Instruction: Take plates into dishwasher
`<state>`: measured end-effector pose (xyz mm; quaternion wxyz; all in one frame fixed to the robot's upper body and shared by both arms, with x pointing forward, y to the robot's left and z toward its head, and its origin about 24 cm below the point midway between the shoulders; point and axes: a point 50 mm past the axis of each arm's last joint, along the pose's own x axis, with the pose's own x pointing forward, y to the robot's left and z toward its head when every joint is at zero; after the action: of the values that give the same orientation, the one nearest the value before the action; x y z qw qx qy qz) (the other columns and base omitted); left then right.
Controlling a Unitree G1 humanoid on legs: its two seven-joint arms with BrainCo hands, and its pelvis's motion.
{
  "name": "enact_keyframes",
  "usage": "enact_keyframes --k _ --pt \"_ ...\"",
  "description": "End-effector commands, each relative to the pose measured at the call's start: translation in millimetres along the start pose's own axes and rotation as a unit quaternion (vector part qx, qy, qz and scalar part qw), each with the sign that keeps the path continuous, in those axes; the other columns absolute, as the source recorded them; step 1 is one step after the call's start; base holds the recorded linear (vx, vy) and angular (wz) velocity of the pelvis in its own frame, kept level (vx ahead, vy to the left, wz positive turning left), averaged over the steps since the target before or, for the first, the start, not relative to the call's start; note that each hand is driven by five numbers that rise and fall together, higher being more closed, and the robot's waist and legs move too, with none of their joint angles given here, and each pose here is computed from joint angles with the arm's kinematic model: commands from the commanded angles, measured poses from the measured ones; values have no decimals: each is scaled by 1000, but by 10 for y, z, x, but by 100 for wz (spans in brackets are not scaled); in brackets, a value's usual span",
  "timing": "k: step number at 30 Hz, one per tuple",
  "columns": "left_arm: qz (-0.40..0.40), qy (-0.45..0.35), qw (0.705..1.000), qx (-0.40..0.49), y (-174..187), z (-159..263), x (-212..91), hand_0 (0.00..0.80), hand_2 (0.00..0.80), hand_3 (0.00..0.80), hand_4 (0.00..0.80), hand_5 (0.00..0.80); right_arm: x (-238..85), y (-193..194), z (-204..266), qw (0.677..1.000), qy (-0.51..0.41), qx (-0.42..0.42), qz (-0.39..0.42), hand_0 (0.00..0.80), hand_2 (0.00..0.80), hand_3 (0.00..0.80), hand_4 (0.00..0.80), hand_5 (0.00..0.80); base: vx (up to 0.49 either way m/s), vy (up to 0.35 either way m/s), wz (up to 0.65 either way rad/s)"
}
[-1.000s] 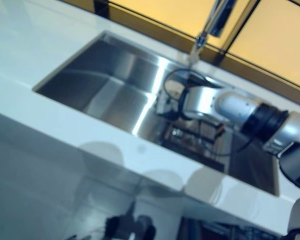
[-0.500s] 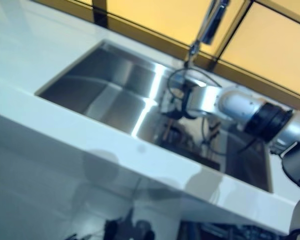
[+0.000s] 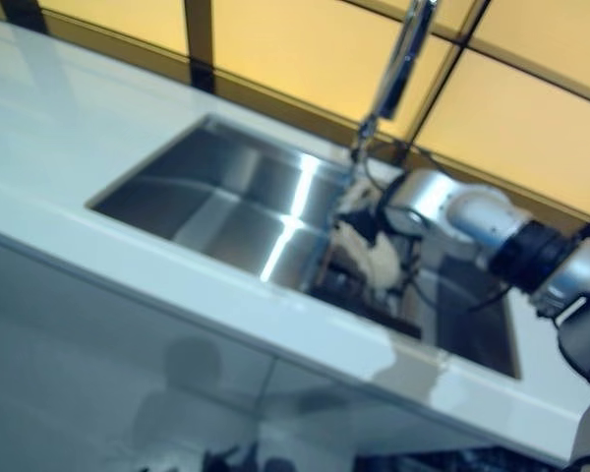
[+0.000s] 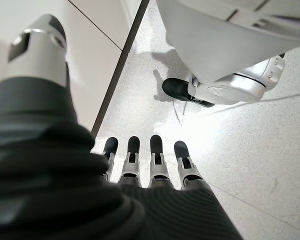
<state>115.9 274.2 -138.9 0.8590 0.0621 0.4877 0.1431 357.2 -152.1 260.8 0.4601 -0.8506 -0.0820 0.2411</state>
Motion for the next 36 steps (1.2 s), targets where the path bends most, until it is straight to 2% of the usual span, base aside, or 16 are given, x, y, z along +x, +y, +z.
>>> enact_keyframes --k 1,4,6,13,18,25,36 --pt "-2 3 1000 2 -36 -16 6 0 0 0 0 0 -49 166 -324 992 88 88 1 0 0 0 0 0 0 0 0" --pt "-3 1 1000 3 -50 -19 4 0 0 0 0 0 -8 354 -331 988 102 115 17 0 0 0 0 0 0 0 0" --pt "-5 -3 1000 2 -55 -2 6 0 0 0 0 0 16 609 -373 974 132 182 26 0 0 0 0 0 0 0 0" --pt "-12 -16 1000 0 -94 35 9 0 0 0 0 0 86 993 -340 945 166 280 39 0 0 0 0 0 -10 0 -2" --pt "-18 -25 1000 0 -152 76 14 0 0 0 0 0 98 1216 -361 912 217 346 35 0 0 0 0 0 -22 1 0" --pt "-23 -32 999 6 -198 86 10 0 0 0 0 0 57 1317 -497 865 279 416 -1 0 0 0 0 0 -15 -1 0" --pt "-22 -29 999 10 -218 81 10 0 0 0 0 0 7 1288 -568 830 307 462 -48 0 0 0 0 0 -2 2 2"
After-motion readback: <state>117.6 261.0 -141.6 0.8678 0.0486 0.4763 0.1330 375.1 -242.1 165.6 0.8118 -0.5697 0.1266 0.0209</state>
